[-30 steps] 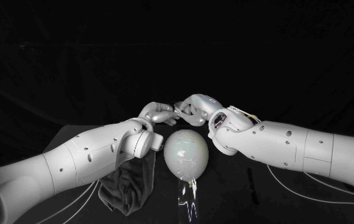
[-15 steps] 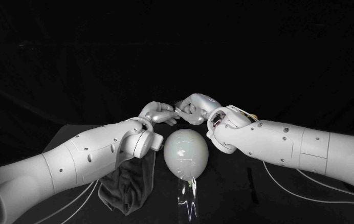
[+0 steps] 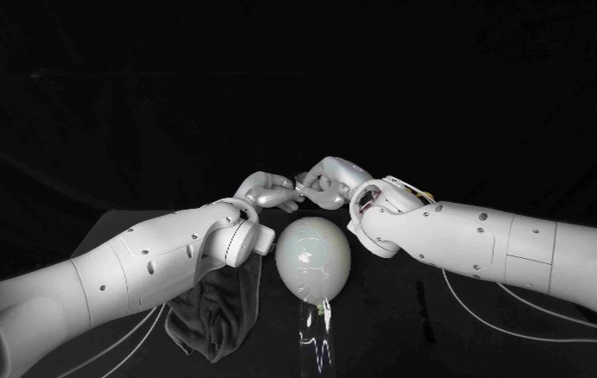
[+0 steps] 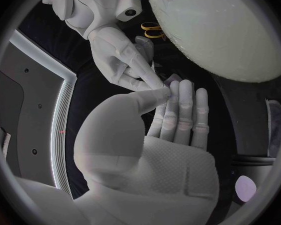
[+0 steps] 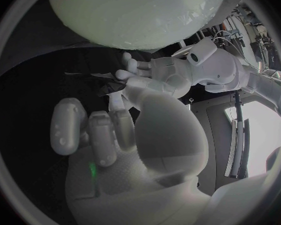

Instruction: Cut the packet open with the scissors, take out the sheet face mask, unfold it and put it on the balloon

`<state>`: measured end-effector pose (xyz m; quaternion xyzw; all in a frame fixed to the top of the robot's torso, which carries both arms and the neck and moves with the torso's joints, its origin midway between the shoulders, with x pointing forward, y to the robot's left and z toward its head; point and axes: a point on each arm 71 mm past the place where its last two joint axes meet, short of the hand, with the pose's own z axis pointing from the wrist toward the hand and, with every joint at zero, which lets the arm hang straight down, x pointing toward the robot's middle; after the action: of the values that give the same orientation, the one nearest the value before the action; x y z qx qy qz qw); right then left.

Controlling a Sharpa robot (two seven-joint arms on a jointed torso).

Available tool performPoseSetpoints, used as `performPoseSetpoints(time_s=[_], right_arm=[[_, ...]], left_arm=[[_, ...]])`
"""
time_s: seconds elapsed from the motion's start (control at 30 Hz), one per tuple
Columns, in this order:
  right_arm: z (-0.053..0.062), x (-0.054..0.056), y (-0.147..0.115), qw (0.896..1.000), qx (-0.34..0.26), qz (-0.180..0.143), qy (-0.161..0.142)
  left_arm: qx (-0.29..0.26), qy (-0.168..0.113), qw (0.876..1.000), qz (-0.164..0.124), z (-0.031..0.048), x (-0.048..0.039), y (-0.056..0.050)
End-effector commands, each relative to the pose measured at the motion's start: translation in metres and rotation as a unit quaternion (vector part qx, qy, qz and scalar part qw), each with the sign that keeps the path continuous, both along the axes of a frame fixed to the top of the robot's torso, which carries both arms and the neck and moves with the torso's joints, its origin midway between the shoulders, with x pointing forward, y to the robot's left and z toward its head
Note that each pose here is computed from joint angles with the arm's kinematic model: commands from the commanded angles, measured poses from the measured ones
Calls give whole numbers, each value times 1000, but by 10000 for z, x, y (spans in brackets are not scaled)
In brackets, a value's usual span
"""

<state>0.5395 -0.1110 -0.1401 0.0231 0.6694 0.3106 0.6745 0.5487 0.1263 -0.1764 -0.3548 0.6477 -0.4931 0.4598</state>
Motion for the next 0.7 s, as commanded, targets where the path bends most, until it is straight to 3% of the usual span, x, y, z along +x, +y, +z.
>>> performPoseSetpoints(time_s=[0.03, 0.7], right_arm=[[-14, -27, 46, 1000, 0, 19, 3], [54, -62, -5, 999, 28, 7, -35]], left_arm=[[-3, -10, 1000, -16, 44, -8, -54], [-2, -6, 1000, -13, 35, 2, -41]])
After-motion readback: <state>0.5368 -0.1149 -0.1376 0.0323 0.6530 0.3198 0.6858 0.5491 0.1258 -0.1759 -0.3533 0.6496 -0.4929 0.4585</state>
